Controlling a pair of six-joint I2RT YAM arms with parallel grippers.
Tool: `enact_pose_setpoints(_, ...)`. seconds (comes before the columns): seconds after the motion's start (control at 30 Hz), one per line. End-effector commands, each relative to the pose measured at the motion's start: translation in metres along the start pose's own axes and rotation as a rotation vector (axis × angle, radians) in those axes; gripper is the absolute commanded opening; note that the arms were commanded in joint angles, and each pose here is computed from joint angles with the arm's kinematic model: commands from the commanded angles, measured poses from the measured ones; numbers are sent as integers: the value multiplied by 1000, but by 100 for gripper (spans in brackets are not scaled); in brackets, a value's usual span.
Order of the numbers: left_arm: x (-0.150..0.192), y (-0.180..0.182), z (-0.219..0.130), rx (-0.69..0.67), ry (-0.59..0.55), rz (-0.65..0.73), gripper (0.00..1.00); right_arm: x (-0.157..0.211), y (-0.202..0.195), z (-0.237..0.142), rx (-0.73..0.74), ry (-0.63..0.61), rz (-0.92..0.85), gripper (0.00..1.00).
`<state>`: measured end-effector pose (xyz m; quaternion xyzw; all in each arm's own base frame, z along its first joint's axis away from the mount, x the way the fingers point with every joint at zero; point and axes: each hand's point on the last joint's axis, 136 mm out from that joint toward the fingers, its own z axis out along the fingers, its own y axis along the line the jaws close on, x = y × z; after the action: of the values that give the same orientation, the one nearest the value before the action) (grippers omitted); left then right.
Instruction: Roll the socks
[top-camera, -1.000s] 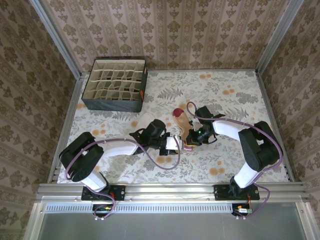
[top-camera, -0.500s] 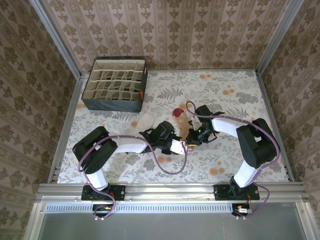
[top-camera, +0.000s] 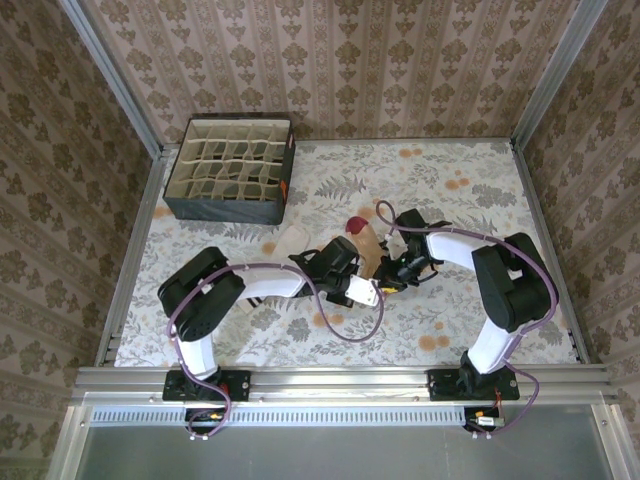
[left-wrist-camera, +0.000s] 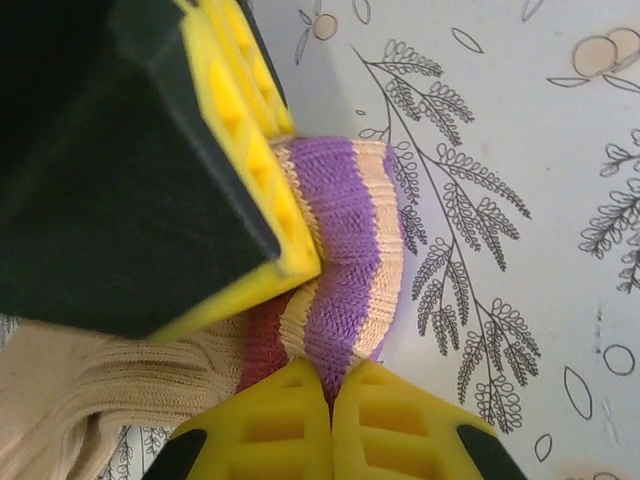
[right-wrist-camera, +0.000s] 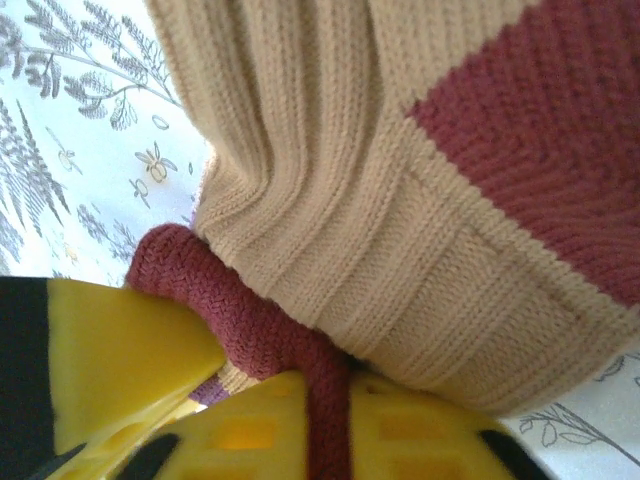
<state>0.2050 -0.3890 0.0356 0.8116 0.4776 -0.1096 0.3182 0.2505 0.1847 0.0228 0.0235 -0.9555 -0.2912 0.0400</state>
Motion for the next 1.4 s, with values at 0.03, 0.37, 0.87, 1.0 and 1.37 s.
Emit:
enact_pose_setpoints(0.03, 20, -43, 2, 193, 97, -98, 0, 8, -8, -14, 41, -35, 27, 37)
enact_pose_setpoints(0.37, -11, -48, -13, 398, -24, -443, 0, -11, 15, -43, -81, -311, -70, 18)
enact_pose_setpoints(0.87, -8, -25, -10, 583, -104, -877, 0, 11, 15, -13, -204, -249, -41, 33)
enact_pose_setpoints(1.0, -5, -21, -6, 609, -96, -938, 0, 17, 10, -8, -192, -233, -35, 40)
enact_pose_setpoints(1.37, 0, -10, -2, 662, -134, -1070, 0, 27, 4, 2, -42, -184, -103, 46)
